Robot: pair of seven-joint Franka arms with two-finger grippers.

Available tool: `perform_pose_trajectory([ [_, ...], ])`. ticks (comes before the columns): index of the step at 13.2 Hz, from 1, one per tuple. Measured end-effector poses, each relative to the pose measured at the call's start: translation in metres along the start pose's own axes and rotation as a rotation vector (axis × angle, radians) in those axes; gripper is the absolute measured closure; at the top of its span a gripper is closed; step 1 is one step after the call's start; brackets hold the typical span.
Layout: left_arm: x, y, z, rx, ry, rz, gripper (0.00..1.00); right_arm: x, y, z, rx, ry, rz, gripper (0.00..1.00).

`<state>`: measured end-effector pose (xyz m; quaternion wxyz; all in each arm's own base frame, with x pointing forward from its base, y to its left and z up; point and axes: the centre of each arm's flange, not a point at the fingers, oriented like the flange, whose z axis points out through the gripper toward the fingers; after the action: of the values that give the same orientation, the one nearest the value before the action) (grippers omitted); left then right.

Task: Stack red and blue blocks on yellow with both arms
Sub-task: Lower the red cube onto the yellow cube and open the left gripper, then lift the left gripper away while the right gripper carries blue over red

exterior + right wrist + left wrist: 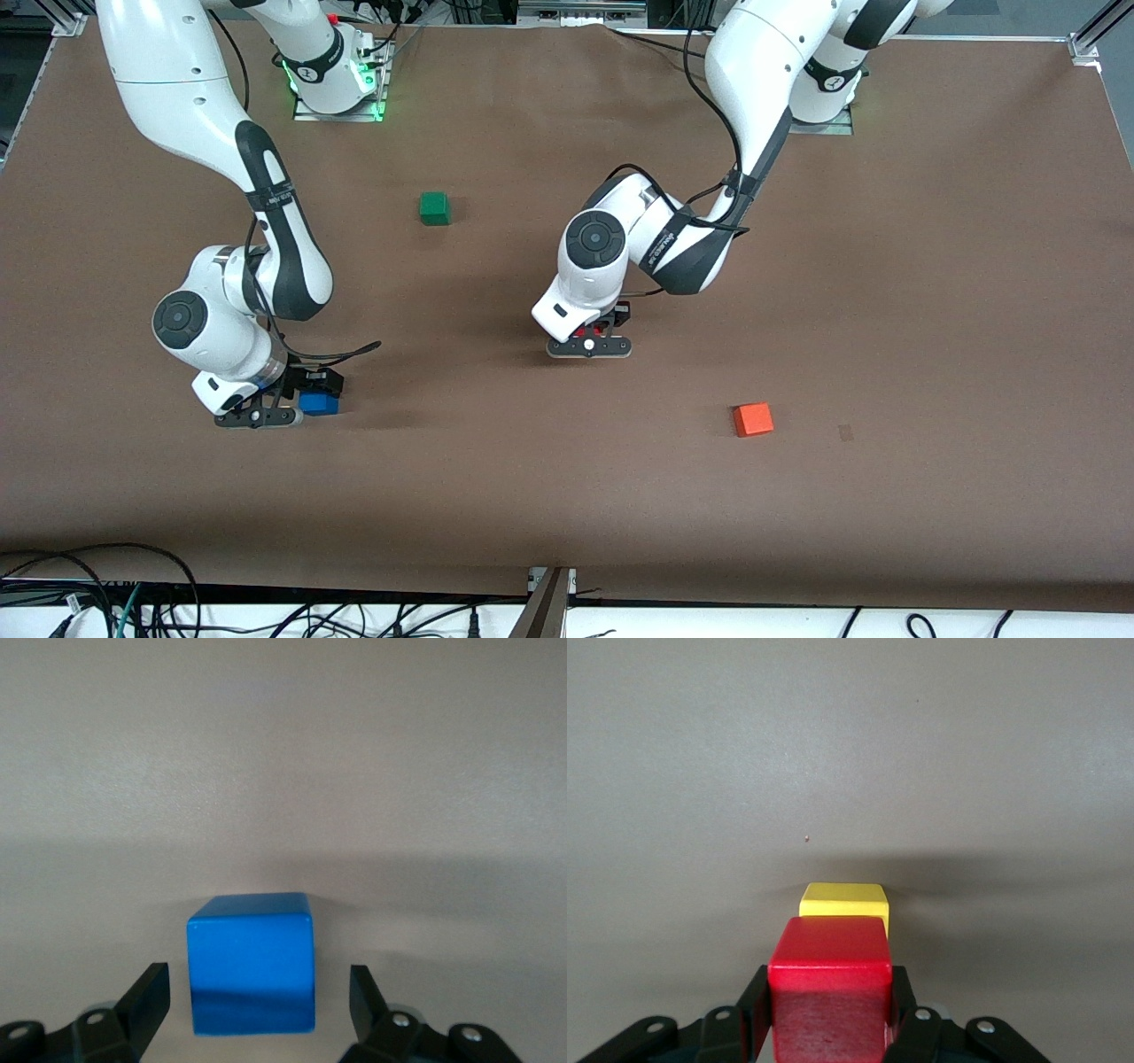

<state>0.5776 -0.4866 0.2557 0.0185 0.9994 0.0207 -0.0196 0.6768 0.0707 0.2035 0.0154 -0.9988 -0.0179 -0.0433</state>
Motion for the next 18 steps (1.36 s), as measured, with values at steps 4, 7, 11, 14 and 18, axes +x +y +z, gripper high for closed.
perform_pose_trajectory([
  [4,0.005,0.004,0.000,0.006,-0.008,-0.003,0.44,0.001,0.002,0.009,0.005,0.020,0.020,0.32],
  [7,0.005,0.005,0.001,0.006,-0.008,-0.003,0.37,0.001,0.002,0.010,0.007,0.021,0.035,0.44],
  [11,0.007,0.004,-0.007,0.016,-0.019,-0.008,0.00,0.008,-0.008,0.003,0.021,0.038,0.076,0.44],
  [14,0.021,-0.013,-0.046,0.056,-0.058,-0.031,0.00,0.011,-0.050,-0.012,0.042,0.023,0.134,0.44],
  [18,0.097,-0.133,-0.143,0.027,-0.029,-0.009,0.00,0.002,-0.109,-0.081,0.083,-0.057,0.179,0.44],
])
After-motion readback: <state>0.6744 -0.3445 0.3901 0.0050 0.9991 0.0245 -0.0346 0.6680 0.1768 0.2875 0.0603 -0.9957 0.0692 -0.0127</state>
